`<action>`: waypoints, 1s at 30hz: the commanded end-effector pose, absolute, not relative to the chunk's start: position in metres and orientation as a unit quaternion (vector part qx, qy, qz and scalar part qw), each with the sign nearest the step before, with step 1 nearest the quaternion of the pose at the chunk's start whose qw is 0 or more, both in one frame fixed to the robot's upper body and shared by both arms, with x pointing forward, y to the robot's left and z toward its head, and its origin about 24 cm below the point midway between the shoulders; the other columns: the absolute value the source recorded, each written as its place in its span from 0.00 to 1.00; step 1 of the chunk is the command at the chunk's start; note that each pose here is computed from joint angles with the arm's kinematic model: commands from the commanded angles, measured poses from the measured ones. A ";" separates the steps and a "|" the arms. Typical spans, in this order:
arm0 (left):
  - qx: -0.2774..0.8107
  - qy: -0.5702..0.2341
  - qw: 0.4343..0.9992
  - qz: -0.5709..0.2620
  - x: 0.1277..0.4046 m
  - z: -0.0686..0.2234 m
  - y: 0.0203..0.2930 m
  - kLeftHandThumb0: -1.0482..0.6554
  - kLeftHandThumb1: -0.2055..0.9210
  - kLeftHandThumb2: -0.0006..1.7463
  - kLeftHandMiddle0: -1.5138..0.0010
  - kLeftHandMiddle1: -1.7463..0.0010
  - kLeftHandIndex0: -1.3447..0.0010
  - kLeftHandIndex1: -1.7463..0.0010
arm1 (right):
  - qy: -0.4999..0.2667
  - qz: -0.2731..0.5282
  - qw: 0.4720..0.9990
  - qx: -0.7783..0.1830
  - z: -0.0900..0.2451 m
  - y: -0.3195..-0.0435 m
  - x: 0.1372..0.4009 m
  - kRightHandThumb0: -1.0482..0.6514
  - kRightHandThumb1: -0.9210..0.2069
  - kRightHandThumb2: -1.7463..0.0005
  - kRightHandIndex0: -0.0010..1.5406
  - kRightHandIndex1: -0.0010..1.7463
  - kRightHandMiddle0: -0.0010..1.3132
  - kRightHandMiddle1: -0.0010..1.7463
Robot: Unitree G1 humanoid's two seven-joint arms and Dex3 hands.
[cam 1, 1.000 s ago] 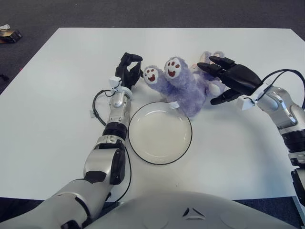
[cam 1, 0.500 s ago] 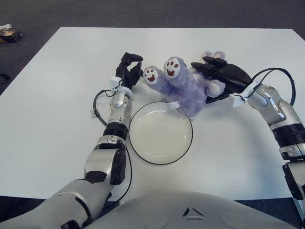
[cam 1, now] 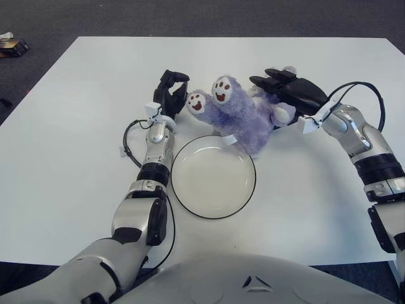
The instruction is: Put the doll into the plate.
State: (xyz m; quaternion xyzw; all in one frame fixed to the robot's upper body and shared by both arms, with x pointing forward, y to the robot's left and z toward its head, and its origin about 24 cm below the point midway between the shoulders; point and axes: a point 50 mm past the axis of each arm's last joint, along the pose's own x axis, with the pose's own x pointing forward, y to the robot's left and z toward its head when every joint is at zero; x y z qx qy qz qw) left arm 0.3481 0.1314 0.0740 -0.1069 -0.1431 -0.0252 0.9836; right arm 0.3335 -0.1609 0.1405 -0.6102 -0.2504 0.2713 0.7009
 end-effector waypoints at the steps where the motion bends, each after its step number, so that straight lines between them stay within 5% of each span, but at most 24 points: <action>1: -0.107 -0.144 0.984 -0.021 0.346 0.072 0.133 0.41 1.00 0.15 0.42 0.00 0.65 0.16 | -0.259 0.270 0.697 -0.612 0.144 -0.155 0.338 0.10 0.02 0.99 0.00 0.00 0.04 0.00; 10: -0.113 -0.147 0.982 -0.019 0.346 0.072 0.134 0.41 1.00 0.15 0.42 0.00 0.64 0.17 | -0.268 0.272 0.675 -0.632 0.140 -0.150 0.340 0.13 0.03 1.00 0.12 0.01 0.15 0.03; 13: -0.116 -0.148 0.982 -0.018 0.346 0.072 0.134 0.41 1.00 0.15 0.42 0.00 0.64 0.17 | -0.284 0.264 0.653 -0.650 0.136 -0.148 0.340 0.17 0.04 1.00 0.28 0.03 0.35 0.07; 18: -0.117 -0.148 0.982 -0.018 0.346 0.072 0.134 0.41 1.00 0.15 0.42 0.00 0.64 0.17 | -0.291 0.259 0.640 -0.662 0.130 -0.147 0.342 0.22 0.05 1.00 0.40 0.05 0.49 0.12; 19: -0.117 -0.148 0.982 -0.018 0.346 0.072 0.134 0.41 1.00 0.15 0.42 0.00 0.64 0.17 | -0.289 0.260 0.636 -0.666 0.128 -0.147 0.342 0.27 0.06 1.00 0.38 0.16 0.49 0.17; 22: -0.118 -0.149 0.982 -0.018 0.346 0.072 0.134 0.41 1.00 0.14 0.42 0.00 0.64 0.17 | -0.280 0.265 0.627 -0.677 0.125 -0.147 0.343 0.39 0.05 0.97 0.20 0.68 0.45 0.50; 24: -0.118 -0.149 0.982 -0.018 0.346 0.073 0.134 0.41 1.00 0.14 0.42 0.00 0.64 0.17 | -0.278 0.264 0.626 -0.679 0.124 -0.148 0.343 0.40 0.02 0.94 0.17 0.79 0.45 0.62; 27: -0.119 -0.149 0.981 -0.019 0.346 0.073 0.134 0.41 1.00 0.14 0.42 0.00 0.63 0.17 | -0.278 0.262 0.633 -0.673 0.123 -0.149 0.343 0.54 0.01 0.89 0.20 0.89 0.45 0.63; 30: -0.119 -0.150 0.981 -0.018 0.346 0.073 0.135 0.41 1.00 0.14 0.42 0.00 0.63 0.17 | -0.282 0.258 0.648 -0.659 0.121 -0.150 0.342 0.59 0.10 0.74 0.20 0.93 0.42 0.71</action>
